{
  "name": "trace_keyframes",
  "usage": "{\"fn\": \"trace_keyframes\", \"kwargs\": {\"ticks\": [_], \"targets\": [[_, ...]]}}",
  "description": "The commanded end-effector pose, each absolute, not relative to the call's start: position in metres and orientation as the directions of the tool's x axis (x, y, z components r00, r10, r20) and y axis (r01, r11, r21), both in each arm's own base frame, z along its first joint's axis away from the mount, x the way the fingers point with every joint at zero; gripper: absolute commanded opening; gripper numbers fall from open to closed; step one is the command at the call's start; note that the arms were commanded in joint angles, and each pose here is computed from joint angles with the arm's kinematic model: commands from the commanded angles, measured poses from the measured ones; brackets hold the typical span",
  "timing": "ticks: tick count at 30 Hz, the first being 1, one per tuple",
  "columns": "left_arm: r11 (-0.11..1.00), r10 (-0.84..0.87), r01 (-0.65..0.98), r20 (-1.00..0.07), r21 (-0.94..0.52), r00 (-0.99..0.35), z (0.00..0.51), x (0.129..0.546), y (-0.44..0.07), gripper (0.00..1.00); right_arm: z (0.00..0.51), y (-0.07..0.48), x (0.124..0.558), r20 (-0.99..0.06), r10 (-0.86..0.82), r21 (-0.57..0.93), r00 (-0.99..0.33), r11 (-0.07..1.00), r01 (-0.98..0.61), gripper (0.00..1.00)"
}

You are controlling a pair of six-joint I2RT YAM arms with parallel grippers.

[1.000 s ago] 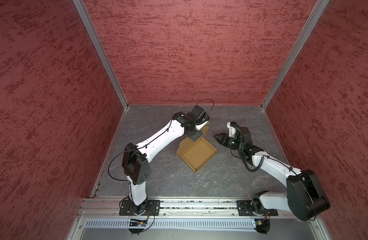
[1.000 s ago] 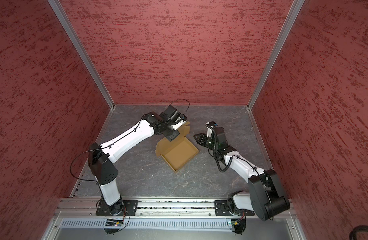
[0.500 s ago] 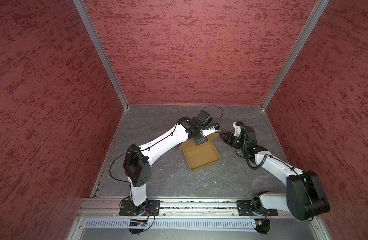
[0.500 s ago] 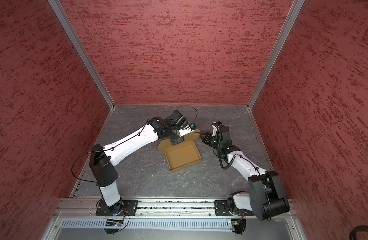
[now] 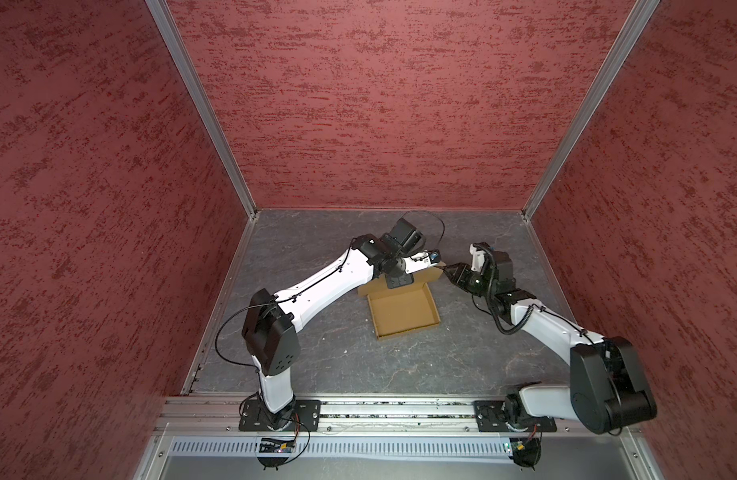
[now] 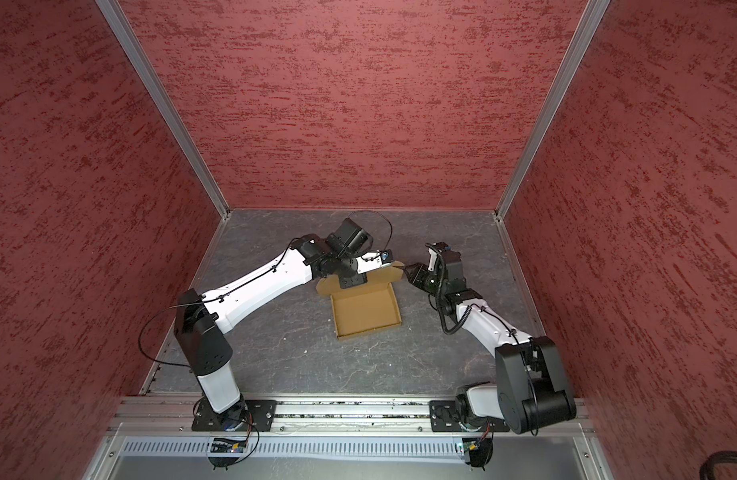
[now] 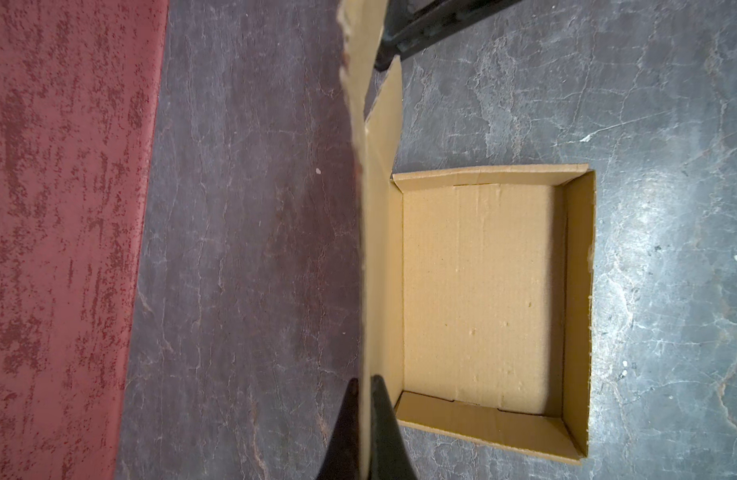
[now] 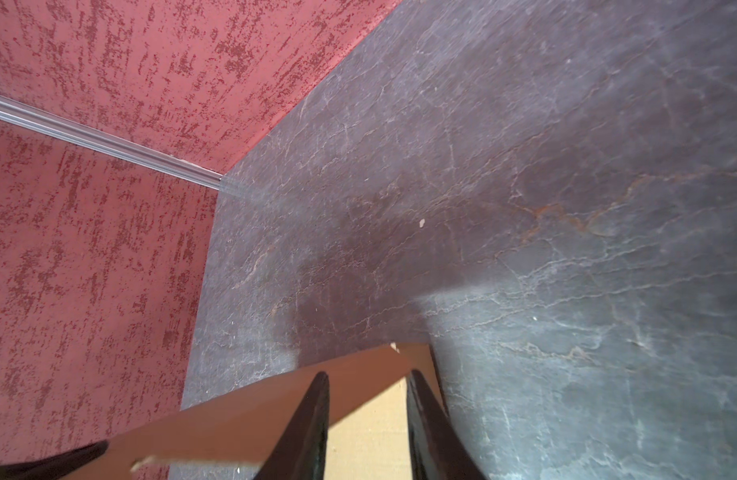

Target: Fold the paper box

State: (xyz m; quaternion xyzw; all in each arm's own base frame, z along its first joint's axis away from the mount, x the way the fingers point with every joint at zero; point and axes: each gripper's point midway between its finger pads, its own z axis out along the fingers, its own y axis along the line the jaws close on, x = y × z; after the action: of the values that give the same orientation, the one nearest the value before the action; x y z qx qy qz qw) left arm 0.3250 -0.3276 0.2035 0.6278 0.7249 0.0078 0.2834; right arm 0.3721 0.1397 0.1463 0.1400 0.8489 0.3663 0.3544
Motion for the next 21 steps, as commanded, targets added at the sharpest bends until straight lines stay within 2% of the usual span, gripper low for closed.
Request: {"fn": "trace_keyframes", "kwargs": {"ticks": [1, 8, 18, 20, 21], "targets": [[0.169, 0.893, 0.896, -0.449, 0.411, 0.038, 0.228, 0.317, -0.337, 0.05, 0.158, 0.136, 0.386, -0.517, 0.513, 0.719, -0.686, 0.695, -0.023, 0.33], [0.106, 0.886, 0.905, -0.453, 0.411, 0.102, 0.224, 0.299, -0.347, 0.07, 0.155, 0.135, 0.391, -0.514, 0.515, 0.714, -0.686, 0.7, -0.01, 0.33], [0.14, 0.888, 0.891, -0.452, 0.432, 0.08, 0.204, 0.315, -0.345, 0.09, 0.147, 0.132, 0.391, -0.522, 0.486, 0.68, -0.701, 0.733, 0.002, 0.34], [0.151, 0.888, 0.888, -0.454, 0.434, 0.072, 0.203, 0.317, -0.346, 0.11, 0.146, 0.13, 0.389, -0.526, 0.482, 0.673, -0.701, 0.74, 0.003, 0.34], [0.159, 0.888, 0.884, -0.456, 0.439, 0.067, 0.204, 0.319, -0.345, 0.16, 0.147, 0.13, 0.389, -0.528, 0.479, 0.67, -0.701, 0.742, 0.003, 0.34]]}}
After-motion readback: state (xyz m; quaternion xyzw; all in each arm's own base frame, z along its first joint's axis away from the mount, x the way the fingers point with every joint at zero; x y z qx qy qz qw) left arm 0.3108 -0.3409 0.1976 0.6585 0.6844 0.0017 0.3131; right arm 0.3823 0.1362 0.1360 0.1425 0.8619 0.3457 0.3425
